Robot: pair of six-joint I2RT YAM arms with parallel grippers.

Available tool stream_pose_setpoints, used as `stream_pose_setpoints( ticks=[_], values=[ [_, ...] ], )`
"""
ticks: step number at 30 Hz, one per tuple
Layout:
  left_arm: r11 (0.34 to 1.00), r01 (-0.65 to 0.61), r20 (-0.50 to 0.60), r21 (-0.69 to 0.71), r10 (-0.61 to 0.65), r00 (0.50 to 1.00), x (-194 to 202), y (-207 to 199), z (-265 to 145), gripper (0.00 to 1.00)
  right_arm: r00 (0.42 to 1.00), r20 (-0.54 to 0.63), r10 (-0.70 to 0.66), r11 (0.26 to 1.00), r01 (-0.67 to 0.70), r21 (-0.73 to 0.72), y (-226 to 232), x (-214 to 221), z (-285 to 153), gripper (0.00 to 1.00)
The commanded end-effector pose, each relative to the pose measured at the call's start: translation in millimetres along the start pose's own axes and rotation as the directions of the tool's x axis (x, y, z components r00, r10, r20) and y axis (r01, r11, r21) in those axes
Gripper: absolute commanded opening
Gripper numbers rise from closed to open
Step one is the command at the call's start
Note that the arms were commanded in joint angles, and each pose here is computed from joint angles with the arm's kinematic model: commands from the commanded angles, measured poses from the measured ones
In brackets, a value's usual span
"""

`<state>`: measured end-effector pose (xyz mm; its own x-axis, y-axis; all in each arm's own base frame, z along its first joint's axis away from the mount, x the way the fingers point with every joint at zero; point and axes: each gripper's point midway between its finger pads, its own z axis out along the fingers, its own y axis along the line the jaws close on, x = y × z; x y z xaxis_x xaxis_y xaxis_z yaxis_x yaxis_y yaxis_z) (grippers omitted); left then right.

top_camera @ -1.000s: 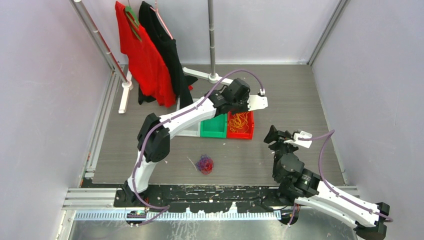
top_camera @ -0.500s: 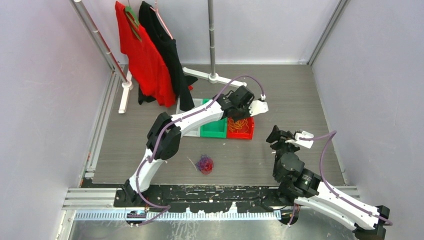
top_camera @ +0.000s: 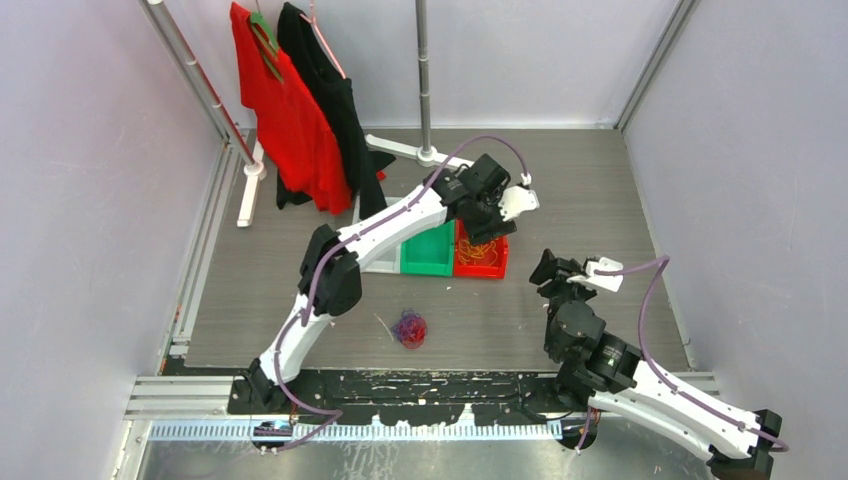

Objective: Untangle the cables

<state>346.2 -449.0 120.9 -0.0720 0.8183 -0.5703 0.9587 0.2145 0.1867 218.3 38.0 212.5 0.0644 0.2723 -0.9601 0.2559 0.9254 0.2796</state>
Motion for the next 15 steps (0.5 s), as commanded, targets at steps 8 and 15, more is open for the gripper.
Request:
stream_pose_setpoints(
  ticks=[8, 15],
  values=[
    [0.972, 0.102, 0.041, 0.211, -0.113, 0.993, 0, -13, -97, 0.98, 0.997, 0.0, 0.081, 0.996, -0.081, -0.04, 11, -27, -2, 0.58],
    [0.952, 0.101, -0.028, 0.288, -0.097, 0.995, 34, -34, -163, 1.0, 0.998, -0.058, 0.039, 0.992, -0.046, -0.117, 36, -15, 0, 0.64]
  ],
)
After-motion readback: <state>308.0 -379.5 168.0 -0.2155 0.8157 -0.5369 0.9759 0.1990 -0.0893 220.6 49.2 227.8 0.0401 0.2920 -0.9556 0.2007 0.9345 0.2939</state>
